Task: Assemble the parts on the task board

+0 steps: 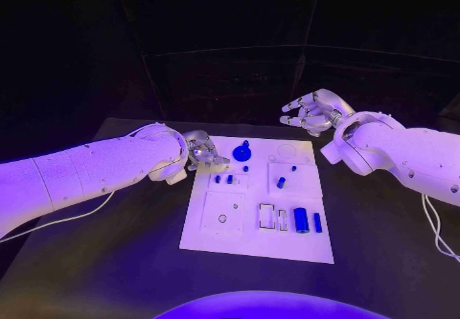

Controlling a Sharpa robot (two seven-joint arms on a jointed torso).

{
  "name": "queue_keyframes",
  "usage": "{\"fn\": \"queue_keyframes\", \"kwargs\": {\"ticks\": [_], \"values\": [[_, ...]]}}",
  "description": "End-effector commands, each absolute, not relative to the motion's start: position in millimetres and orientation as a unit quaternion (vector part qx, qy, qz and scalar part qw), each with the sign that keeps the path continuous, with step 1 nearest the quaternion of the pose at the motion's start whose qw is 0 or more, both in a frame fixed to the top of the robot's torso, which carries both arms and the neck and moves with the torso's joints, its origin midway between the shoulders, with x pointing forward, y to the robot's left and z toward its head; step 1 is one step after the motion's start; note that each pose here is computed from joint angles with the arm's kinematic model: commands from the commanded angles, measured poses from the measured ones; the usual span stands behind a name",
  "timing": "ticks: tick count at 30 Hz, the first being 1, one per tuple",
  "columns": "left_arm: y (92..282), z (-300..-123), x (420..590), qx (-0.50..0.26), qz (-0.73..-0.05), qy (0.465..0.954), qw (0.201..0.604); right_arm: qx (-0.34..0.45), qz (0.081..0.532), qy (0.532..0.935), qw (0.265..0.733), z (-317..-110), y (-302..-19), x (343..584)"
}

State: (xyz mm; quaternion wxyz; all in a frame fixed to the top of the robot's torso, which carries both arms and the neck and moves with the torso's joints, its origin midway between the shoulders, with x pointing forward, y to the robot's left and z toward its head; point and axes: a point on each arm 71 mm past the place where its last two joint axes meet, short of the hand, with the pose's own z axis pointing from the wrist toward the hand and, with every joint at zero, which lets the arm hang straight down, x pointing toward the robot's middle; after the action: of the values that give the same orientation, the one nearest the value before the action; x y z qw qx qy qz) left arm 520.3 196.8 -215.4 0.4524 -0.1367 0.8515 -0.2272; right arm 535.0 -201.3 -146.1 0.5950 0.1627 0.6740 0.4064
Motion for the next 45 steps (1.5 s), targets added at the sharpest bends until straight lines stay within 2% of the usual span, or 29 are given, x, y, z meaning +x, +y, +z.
{"fn": "queue_keyframes", "kwargs": {"ticks": [1, 8, 14, 18, 23, 34, 45], "values": [[188.4, -203.7, 523.4, -0.153, -0.309, 0.807, 0.479, 0.156, 0.410, 0.674, 0.594, -145, -200, 535], [168.0, -191.1, 526.9, -0.086, -0.383, 0.757, 0.523, 0.155, 0.410, 0.675, 0.593, -145, -200, 535], [149.5, -188.2, 530.9, 0.006, -0.404, 0.732, 0.549, 0.155, 0.411, 0.675, 0.593, -145, -200, 535], [135.9, -193.1, 531.6, 0.063, -0.392, 0.733, 0.552, 0.153, 0.413, 0.677, 0.590, -145, -197, 534], [126.2, -200.5, 533.6, 0.097, -0.367, 0.748, 0.545, 0.152, 0.414, 0.677, 0.589, -145, -195, 534], [112.1, -216.5, 539.1, 0.130, -0.322, 0.779, 0.523, 0.153, 0.414, 0.676, 0.590, -145, -194, 534], [107.3, -223.5, 544.2, 0.141, -0.280, 0.797, 0.516, 0.155, 0.412, 0.678, 0.589, -145, -194, 534]]}}
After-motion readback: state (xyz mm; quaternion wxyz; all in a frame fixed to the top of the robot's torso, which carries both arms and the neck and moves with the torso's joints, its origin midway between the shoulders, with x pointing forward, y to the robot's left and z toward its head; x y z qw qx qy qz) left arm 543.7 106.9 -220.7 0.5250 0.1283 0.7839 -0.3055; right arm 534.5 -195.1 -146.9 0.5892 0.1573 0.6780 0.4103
